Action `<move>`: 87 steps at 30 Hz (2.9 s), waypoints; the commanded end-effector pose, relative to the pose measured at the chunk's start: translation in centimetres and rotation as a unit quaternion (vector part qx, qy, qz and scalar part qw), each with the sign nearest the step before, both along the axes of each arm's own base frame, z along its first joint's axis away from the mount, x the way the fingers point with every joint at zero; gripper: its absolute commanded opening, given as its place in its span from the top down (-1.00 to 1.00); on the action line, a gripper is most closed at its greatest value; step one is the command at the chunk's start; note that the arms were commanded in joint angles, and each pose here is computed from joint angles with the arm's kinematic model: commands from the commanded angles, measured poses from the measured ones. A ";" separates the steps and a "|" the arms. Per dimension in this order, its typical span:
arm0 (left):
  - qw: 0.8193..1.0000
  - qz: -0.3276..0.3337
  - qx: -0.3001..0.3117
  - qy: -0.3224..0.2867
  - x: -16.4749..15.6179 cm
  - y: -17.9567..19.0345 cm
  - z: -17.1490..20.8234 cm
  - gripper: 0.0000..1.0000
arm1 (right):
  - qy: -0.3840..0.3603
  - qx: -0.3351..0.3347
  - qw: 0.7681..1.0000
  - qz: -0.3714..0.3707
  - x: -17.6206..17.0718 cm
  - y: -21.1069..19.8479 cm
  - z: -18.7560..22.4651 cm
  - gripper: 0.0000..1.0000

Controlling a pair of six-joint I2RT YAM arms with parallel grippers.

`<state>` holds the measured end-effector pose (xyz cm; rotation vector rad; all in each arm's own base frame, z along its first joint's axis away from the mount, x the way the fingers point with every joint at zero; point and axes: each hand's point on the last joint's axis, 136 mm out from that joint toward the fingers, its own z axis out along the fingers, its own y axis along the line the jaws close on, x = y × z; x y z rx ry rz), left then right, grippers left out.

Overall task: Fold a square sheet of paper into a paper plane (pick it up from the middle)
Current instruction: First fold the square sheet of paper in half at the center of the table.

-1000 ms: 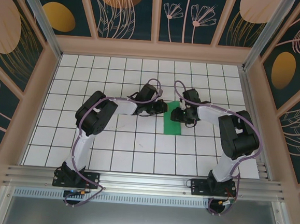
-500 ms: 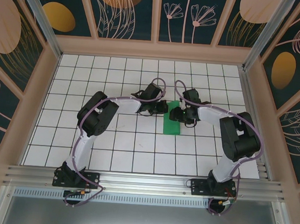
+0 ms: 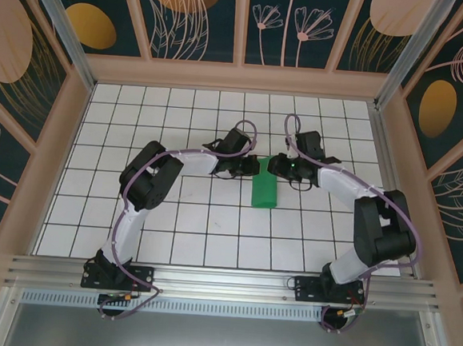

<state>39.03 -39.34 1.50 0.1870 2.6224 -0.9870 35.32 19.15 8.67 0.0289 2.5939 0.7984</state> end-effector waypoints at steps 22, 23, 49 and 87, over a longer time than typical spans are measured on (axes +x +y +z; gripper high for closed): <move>0.985 0.030 0.155 0.069 -2.5 6.3 -10.1 0.81 | 0.096 -0.068 0.992 -0.034 0.1 -3.0 -8.1 0.62; 0.985 0.030 0.156 0.068 -2.5 6.4 -10.1 0.81 | 0.099 -0.073 0.992 -0.034 0.0 -3.2 -8.3 0.62; 0.985 0.037 0.154 0.068 -2.5 6.4 -10.0 0.81 | 0.141 -0.043 0.989 0.004 -6.0 -2.8 -8.5 0.71; 0.985 0.036 0.153 0.066 -2.2 6.3 -10.1 0.82 | 0.189 -0.016 0.982 -0.008 -12.0 -3.6 -8.5 0.70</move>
